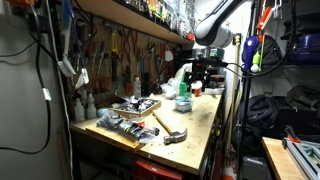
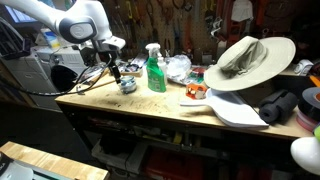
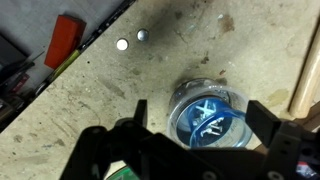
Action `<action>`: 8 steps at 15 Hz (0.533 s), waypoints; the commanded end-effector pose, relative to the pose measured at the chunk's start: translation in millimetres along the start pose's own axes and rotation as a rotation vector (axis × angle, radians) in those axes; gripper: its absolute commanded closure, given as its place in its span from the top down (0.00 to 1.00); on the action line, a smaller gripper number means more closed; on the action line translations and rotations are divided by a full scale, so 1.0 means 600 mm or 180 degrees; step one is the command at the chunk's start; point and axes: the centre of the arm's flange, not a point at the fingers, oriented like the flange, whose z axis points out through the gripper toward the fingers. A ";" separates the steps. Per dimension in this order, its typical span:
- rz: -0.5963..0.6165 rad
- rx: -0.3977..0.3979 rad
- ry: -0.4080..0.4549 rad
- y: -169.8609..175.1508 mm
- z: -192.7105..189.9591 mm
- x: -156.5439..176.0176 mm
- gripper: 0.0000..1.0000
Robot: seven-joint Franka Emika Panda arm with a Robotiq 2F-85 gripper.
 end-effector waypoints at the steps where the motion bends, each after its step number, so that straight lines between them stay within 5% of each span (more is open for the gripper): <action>1: 0.0297 -0.0153 0.0009 -0.009 0.017 0.025 1.00; 8: 0.0614 -0.0256 0.0056 -0.015 0.033 0.052 1.00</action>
